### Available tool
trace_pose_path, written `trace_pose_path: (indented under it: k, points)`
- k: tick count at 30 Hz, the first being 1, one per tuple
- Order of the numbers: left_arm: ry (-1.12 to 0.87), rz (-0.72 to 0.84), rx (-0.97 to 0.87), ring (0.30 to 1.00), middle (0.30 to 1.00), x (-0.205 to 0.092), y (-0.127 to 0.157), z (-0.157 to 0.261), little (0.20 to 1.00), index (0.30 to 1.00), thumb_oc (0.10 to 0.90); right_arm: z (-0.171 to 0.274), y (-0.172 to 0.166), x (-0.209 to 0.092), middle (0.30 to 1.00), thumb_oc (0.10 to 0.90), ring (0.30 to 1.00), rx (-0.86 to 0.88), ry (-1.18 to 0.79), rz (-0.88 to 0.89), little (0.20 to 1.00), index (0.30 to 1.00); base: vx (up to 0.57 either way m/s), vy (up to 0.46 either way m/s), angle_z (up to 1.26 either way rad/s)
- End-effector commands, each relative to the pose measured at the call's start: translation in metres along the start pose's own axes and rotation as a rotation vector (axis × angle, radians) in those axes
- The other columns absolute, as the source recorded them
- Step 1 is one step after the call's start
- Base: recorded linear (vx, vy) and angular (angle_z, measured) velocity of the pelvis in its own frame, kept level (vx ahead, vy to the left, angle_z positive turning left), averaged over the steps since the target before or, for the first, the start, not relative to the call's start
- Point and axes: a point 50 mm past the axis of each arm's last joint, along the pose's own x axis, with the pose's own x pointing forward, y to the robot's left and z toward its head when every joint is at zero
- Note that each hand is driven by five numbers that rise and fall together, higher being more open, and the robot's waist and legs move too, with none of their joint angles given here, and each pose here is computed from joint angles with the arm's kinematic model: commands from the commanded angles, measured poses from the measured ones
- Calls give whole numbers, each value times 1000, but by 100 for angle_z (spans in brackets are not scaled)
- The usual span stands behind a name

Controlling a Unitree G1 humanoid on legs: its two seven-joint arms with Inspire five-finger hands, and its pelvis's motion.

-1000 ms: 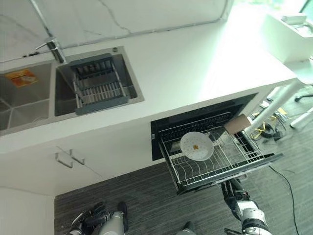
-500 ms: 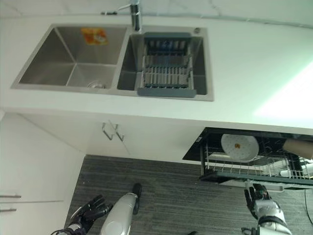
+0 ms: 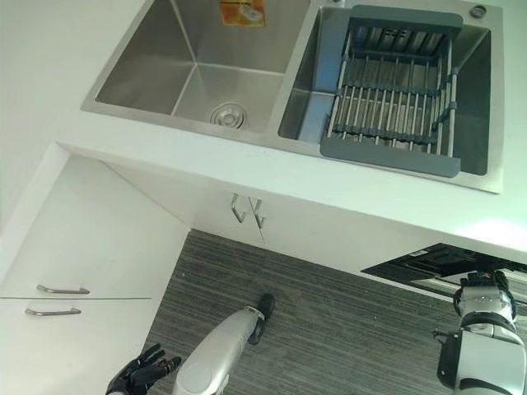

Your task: Place the dishes in the dishwasher.

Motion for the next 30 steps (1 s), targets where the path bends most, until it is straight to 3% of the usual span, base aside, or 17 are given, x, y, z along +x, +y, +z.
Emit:
trace_pose_path:
  k: [1,6,7,8,9,19,24,30]
  points:
    - [-62,-23,13,900,900,0,-5,10,900,900,800,69,111,-61,300,400,300,32,-265,548,300,300,-2,-82,-3]
    - [-102,-52,51,900,900,-4,2,20,900,900,800,64,95,-50,300,400,300,34,-237,588,300,300,-66,-122,-4]
    - [-105,-53,55,900,900,-4,4,21,900,900,800,62,93,-49,394,463,394,32,-231,595,394,394,-88,-100,-13]
    - [-113,-59,61,900,900,-5,5,25,900,900,800,57,90,-46,672,648,672,26,-214,619,672,672,-114,-99,-17]
    - [-122,-64,67,900,900,-5,7,28,900,900,800,47,85,-42,900,800,900,15,-193,644,900,900,-135,-111,-24]
    - [-186,-87,106,900,900,-4,7,66,900,900,800,-77,30,-35,900,800,900,-281,24,887,900,900,-160,-117,-46]
    - [-198,-98,90,900,900,-3,3,70,900,900,800,-117,0,-39,900,800,900,-336,131,898,900,900,-89,-42,-74]
    - [-134,-104,91,900,900,3,-6,48,900,900,800,-151,-53,-37,900,800,900,-575,228,857,900,900,-4,72,-58]
